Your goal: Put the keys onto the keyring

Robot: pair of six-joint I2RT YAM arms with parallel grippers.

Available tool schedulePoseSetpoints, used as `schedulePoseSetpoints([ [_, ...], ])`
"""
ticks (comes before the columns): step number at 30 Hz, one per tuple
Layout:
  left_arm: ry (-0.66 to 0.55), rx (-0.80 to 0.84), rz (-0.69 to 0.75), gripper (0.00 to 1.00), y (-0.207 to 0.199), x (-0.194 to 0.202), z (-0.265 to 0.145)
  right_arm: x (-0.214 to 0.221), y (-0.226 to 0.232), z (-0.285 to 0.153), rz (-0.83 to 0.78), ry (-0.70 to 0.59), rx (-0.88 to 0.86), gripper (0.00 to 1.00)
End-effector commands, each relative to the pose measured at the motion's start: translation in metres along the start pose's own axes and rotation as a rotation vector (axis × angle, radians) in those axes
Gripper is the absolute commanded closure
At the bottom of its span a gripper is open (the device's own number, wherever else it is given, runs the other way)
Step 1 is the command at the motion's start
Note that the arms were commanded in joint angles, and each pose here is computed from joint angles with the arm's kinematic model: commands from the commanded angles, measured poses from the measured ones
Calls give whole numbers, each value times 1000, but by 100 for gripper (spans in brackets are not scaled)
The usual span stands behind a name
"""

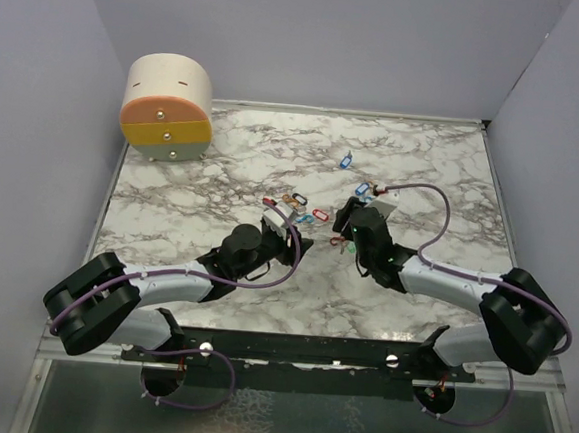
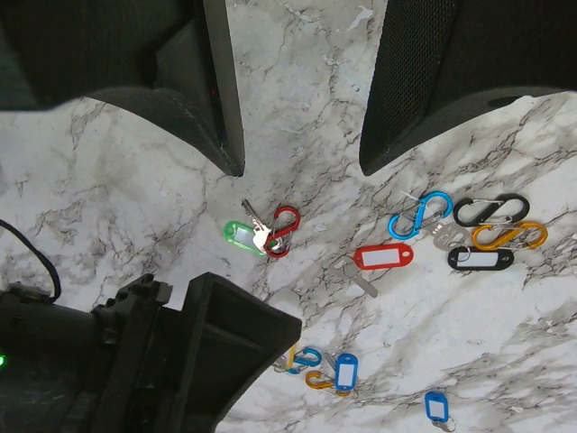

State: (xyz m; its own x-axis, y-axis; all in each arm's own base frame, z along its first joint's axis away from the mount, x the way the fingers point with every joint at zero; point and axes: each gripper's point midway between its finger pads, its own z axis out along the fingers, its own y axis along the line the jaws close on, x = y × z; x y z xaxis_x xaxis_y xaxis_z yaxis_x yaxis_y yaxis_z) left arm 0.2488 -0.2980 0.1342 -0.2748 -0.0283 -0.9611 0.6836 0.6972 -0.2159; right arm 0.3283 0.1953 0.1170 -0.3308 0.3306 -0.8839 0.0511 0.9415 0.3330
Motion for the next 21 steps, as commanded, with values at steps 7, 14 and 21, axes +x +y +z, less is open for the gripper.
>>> schedulePoseSetpoints([
  [7, -32, -19, 14, 44, 2, -9, -2, 59, -10, 15, -59, 291, 39, 54],
  [14, -26, -26, 18, 44, 4, -7, -1, 69, -23, 19, -56, 327, 62, 58],
  [21, -18, -28, 18, 44, 5, -4, 0, 76, -29, 25, -40, 349, 57, 61],
])
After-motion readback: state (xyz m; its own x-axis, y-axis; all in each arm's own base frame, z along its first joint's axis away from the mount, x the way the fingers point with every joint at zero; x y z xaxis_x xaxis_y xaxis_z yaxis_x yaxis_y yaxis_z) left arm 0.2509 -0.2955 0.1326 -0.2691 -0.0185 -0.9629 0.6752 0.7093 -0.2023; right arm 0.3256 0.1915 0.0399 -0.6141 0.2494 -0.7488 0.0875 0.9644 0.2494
